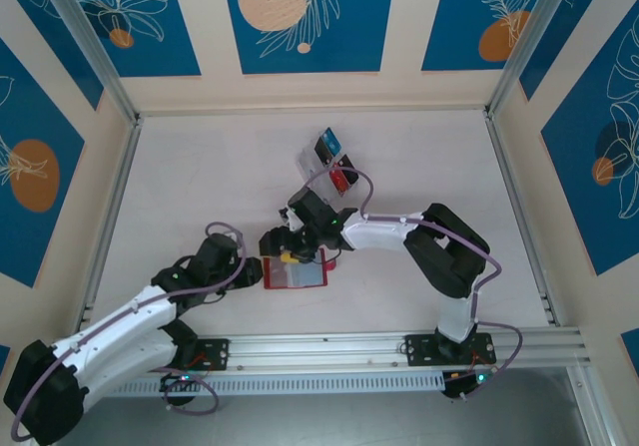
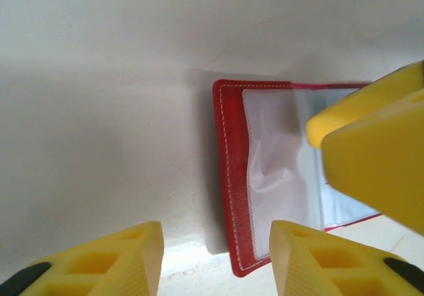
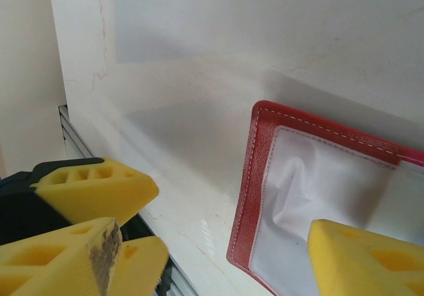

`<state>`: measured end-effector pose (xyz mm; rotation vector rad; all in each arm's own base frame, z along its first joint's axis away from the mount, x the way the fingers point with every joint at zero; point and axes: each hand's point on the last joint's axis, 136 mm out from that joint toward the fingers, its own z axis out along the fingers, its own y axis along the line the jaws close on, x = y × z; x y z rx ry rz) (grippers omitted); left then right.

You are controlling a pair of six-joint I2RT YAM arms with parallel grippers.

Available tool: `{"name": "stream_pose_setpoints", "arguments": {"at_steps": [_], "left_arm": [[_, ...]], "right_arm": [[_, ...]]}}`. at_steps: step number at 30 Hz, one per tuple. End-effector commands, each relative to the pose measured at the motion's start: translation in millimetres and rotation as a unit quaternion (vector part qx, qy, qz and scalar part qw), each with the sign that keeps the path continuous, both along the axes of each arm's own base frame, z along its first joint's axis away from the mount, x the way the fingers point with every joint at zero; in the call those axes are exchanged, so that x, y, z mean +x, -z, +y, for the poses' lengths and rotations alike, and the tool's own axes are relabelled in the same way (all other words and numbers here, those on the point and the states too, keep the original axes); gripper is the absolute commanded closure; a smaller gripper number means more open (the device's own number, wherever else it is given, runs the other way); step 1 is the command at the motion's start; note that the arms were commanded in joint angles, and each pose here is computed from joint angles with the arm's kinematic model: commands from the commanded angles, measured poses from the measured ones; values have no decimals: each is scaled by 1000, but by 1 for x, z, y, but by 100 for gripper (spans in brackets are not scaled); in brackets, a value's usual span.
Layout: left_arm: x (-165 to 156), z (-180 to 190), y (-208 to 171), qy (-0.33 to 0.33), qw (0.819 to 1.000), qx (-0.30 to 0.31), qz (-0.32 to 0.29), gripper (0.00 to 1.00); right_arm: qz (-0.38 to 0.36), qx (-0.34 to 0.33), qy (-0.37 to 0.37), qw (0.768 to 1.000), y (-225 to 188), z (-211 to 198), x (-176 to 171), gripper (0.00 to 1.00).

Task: Put the credit cards into the card holder
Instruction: Flip over the card slot in the card holder, then pick up the credit card from the storage box.

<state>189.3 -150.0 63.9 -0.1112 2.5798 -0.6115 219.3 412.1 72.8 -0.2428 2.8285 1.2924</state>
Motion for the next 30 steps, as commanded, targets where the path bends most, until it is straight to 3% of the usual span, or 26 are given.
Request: {"name": "stream_pose_setpoints", "arguments": {"at_steps": [1, 5, 12, 20, 30], "left_arm": [[-2, -3, 5, 22, 1000, 11, 15, 51], [6, -13, 7, 35, 999, 8, 16, 50], [18, -23, 16, 51, 998, 26, 23, 48], [27, -28, 26, 53, 996, 58, 28, 52], [17, -32, 29, 57, 996, 61, 19, 55]], "right_arm": [[2, 10, -12, 1000, -12, 1, 3, 24], [-20, -20, 15, 999, -22, -25, 16, 24], [-127, -142, 44, 981, -54, -83, 37, 26], [-221, -255, 131, 932, -102, -169, 102, 37], [-233, -283, 183, 912, -122, -232, 190, 41]]}}
